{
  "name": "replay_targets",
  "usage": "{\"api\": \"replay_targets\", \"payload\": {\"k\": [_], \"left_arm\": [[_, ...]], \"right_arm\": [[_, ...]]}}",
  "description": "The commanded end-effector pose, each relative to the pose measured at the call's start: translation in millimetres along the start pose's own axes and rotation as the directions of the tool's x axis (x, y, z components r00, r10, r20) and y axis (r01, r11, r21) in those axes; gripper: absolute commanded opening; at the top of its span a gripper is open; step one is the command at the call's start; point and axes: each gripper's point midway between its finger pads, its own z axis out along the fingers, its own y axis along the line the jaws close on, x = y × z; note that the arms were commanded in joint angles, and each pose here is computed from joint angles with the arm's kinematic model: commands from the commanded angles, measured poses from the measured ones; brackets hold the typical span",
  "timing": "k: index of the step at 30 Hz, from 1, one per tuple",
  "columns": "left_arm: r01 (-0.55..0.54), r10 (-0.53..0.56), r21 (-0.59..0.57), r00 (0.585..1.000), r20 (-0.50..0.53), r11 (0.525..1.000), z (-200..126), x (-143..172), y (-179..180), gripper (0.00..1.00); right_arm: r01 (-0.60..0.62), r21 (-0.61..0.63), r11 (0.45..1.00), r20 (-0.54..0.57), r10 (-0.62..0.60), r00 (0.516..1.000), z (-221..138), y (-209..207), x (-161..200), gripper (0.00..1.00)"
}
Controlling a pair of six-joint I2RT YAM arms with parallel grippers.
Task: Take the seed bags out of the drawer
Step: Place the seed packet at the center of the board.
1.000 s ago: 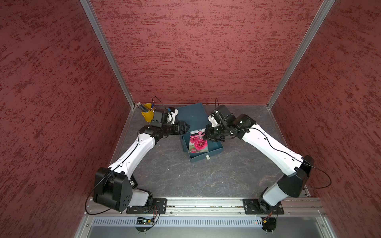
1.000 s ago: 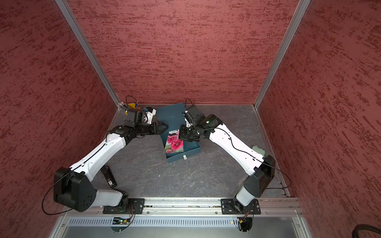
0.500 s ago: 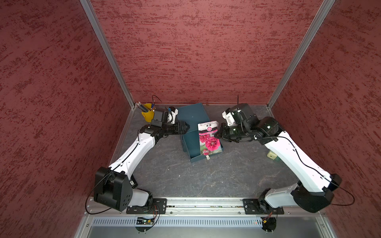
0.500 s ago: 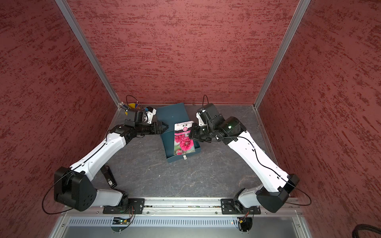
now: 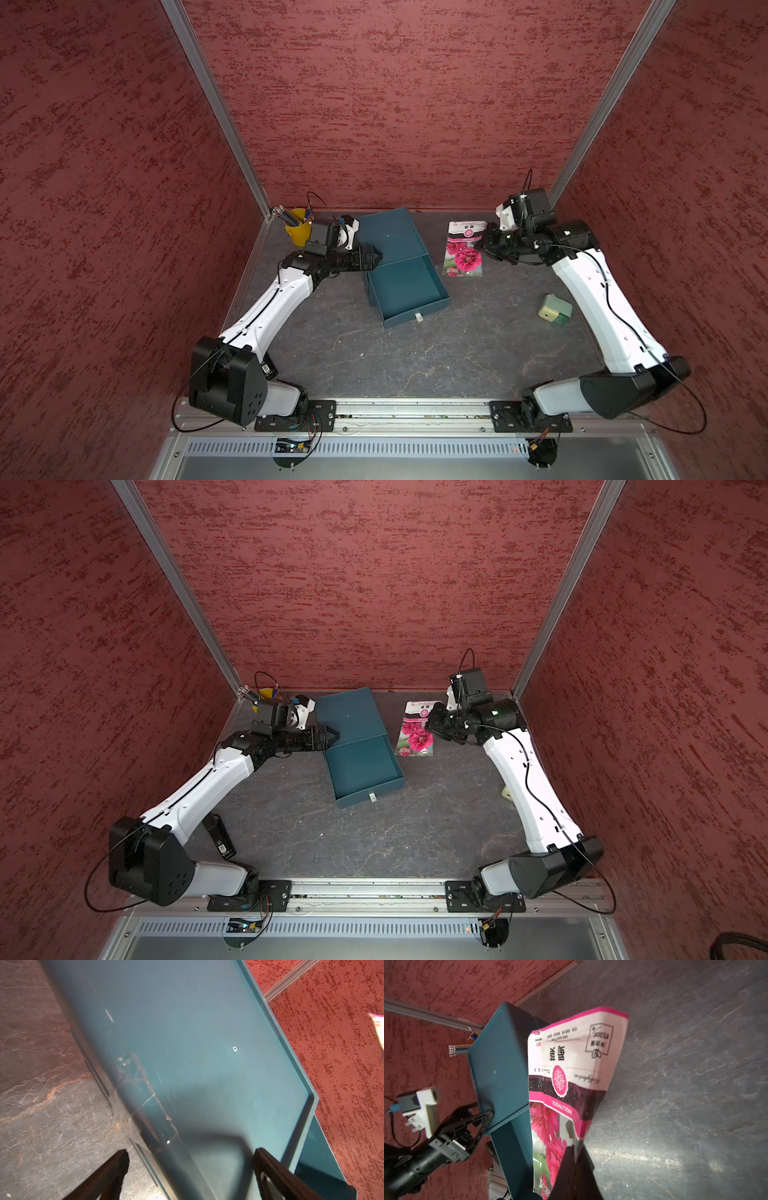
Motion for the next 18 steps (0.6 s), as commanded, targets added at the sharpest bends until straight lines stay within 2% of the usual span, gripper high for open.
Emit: {"api": "replay_targets", "payload": {"k": [1,18], "left_arm": [[-0.011,0.01,-0.031,0.999,-0.034,0.999,7,5,6,0.97],[-0.023,0.022,-0.031,0.999,-0.04,0.999,8,5,7,0.97]], "right_arm": [[-0.003,0.029,1.0,0.025,0.002,1.0,29,-19,-23,0.0],[-0.173,0.152,0.973,0.057,0.166,0.984,173,-97,-74,0.0]]}}
